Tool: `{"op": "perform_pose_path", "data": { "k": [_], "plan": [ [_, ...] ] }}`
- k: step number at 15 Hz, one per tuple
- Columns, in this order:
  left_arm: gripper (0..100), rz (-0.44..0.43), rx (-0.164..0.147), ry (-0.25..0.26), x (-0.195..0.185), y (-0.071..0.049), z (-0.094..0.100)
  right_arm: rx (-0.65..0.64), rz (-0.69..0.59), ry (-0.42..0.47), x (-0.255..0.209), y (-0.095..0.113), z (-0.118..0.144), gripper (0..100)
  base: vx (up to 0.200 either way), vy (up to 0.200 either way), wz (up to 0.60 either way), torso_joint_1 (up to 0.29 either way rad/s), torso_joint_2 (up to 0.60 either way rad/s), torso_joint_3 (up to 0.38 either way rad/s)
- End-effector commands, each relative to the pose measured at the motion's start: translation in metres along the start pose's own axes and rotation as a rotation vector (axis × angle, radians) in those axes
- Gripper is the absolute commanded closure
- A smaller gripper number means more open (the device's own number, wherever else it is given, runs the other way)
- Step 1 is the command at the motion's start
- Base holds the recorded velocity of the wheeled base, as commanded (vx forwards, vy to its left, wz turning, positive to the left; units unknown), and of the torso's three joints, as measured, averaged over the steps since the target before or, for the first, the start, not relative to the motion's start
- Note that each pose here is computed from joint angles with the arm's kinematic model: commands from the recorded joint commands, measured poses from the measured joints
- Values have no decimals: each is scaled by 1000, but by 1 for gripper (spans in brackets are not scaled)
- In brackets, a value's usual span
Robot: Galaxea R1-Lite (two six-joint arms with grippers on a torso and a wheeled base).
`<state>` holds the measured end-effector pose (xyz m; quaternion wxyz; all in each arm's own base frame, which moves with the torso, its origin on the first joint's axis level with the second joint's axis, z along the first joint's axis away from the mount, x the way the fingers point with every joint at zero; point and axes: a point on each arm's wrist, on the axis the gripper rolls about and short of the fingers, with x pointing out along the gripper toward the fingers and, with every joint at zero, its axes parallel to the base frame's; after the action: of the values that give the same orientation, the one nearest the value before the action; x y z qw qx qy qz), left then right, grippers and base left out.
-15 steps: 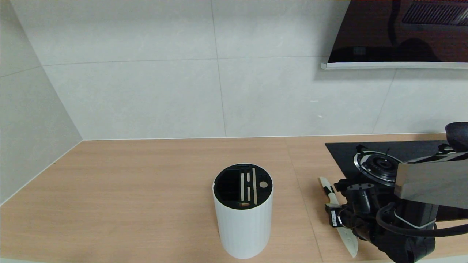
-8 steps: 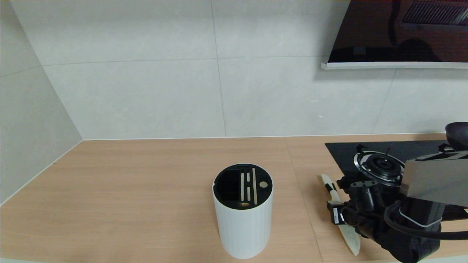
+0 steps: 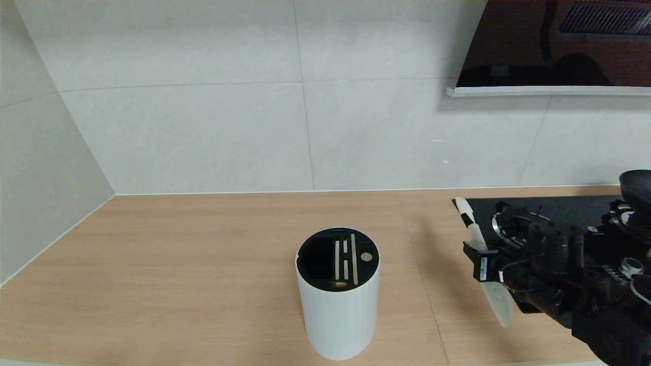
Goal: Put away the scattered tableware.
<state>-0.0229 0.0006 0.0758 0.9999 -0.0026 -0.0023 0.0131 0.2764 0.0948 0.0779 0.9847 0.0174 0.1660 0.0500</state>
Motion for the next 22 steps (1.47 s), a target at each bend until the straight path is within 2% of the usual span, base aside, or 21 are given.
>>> {"op": "perform_pose_path", "data": {
  "k": [1,2,3,4,5,7,10,11,12,13,15,16,19,20,21,22],
  "plan": [
    [0,0,-7,-34,-1,0,7,17,33,-102,-22,5,25,100,0,0,0,0,0,0],
    [0,-5,-12,-68,-4,0,16,18,37,-108,-24,5,27,100,0,0,0,0,0,0],
    [0,-45,-12,-72,-8,-1,25,22,39,-123,-26,5,30,100,0,0,0,0,0,0],
    [0,-85,-11,-42,-9,-2,30,23,41,-134,-28,5,33,100,0,0,0,0,0,0],
    [0,-147,-14,51,-5,-3,48,25,45,-144,-31,6,39,100,0,0,0,0,0,0],
    [0,-193,-22,154,18,-5,88,22,53,-137,-27,9,50,100,0,0,0,0,0,0],
    [0,-261,-44,303,79,-9,140,14,110,-156,-26,30,76,100,0,0,0,0,0,0],
    [0,-278,-50,342,101,-11,150,10,133,-158,-27,38,83,100,0,0,0,0,0,0],
    [0,-299,-71,358,122,-14,159,5,159,-164,-28,48,89,100,0,0,0,0,0,0],
    [0,-324,-111,355,139,-19,166,5,182,-176,-29,56,96,100,0,0,0,0,0,0],
    [0,-390,-210,337,164,-34,176,3,224,-192,-32,71,107,100,0,0,0,0,0,0],
    [0,-441,-292,352,179,-47,177,8,256,-209,-36,81,113,100,0,0,0,0,0,0],
    [0,-537,-422,424,202,-79,166,5,316,-222,-48,97,114,100,0,0,0,0,0,0],
    [0,-538,-426,424,202,-79,166,5,318,-221,-48,98,113,100,0,0,0,0,0,0],
    [0,-570,-490,426,208,-90,165,2,338,-224,-54,102,114,100,0,0,0,0,0,0],
    [0,-600,-551,404,211,-98,167,-2,356,-222,-61,105,112,100,0,0,0,0,0,0]
  ]
}}
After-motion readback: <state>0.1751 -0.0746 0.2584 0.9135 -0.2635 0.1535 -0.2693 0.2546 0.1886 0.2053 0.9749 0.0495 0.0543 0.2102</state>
